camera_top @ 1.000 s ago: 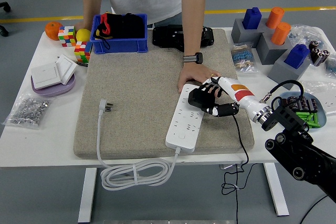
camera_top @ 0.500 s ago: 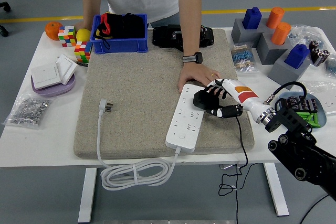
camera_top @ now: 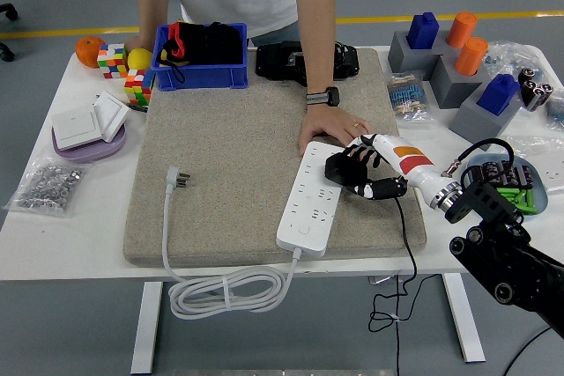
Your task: Press the white button,pick up the black plug,place it near the board,insert it into the board
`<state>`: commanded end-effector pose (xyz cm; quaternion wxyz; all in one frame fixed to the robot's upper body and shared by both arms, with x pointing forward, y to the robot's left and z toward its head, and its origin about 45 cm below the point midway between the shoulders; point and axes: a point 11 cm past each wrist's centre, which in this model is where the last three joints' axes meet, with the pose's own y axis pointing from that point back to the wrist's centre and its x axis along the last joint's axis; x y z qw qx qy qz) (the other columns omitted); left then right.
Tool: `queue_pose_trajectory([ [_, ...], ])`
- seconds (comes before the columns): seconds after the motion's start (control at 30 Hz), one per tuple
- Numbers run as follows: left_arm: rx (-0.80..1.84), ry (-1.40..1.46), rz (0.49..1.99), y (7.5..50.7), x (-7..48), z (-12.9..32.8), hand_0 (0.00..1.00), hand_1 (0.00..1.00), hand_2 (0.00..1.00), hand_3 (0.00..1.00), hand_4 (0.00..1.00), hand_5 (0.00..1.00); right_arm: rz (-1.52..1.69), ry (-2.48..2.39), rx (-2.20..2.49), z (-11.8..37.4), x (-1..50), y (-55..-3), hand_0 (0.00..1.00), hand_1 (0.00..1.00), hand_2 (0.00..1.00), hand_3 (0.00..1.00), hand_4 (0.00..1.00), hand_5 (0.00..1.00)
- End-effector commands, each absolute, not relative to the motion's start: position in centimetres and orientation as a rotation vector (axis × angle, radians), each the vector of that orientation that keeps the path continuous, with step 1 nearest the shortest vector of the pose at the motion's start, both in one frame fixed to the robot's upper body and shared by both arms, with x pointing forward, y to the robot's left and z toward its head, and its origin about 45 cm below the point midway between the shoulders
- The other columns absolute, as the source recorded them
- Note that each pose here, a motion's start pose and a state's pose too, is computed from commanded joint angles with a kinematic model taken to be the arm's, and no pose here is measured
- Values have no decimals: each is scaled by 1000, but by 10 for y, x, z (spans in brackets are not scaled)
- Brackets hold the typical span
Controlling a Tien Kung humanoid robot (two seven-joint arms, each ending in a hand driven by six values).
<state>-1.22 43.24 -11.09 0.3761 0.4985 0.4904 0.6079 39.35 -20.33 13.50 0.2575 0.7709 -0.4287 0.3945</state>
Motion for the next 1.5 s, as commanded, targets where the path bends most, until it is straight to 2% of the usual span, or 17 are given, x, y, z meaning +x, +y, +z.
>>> queue_pose_trajectory([
  [0.07,1275,1255,1555,432,-12,-111,743,721,696,764,685,288,1073,-1162,2097,136,393,-202,399,330,385,542,778,2],
  [0.1,1275,1255,1555,432,-12,-111,742,720,695,764,685,287,1076,-1162,2099,136,393,-202,414,405,445,556,833,2],
  [0.3,1274,1252,1556,433,-11,-111,742,720,695,764,685,287,1090,-1167,2107,139,394,-201,414,405,445,556,833,2],
  [0.33,1275,1252,1556,433,-11,-111,742,720,695,764,685,287,1091,-1167,2107,139,394,-201,445,453,479,561,885,2],
  [0.93,1276,1255,1553,432,-12,-111,742,721,695,765,684,287,1084,-1156,2080,133,395,-205,450,459,486,569,836,2],
  [1.5,1276,1254,1552,432,-12,-111,742,720,695,765,684,287,1080,-1146,2078,133,395,-204,468,479,503,578,872,2],
])
